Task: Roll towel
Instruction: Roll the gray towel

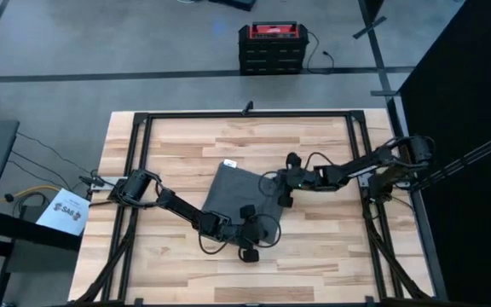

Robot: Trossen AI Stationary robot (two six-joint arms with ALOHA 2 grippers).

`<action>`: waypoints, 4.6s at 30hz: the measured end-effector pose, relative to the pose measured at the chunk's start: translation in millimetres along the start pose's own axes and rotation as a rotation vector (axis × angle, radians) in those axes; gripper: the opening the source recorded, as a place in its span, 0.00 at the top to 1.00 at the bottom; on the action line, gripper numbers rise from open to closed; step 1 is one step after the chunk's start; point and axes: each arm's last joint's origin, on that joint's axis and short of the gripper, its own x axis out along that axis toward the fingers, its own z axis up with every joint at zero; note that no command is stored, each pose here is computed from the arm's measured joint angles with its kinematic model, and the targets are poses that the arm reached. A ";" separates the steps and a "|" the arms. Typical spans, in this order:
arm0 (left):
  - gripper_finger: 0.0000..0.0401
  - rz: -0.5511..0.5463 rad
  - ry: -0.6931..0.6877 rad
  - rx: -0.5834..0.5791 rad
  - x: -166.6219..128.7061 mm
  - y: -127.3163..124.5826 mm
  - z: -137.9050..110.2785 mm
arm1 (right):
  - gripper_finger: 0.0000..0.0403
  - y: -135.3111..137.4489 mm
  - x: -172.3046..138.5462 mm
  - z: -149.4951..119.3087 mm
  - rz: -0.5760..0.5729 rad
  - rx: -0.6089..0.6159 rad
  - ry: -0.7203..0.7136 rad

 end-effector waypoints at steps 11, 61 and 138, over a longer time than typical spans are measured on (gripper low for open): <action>0.96 0.000 -0.001 0.015 -0.1 -0.1 -0.2 | 1.00 6.5 15.8 -25.2 -0.054 -0.012 -0.298; 0.96 -0.014 0.010 0.026 -3.6 -8.7 -2.5 | 1.00 14.2 27.7 -58.7 0.009 0.141 -0.293; 0.96 -0.219 0.051 0.399 37.6 124.2 58.4 | 0.77 102.8 -57.6 -64.3 0.118 0.174 0.079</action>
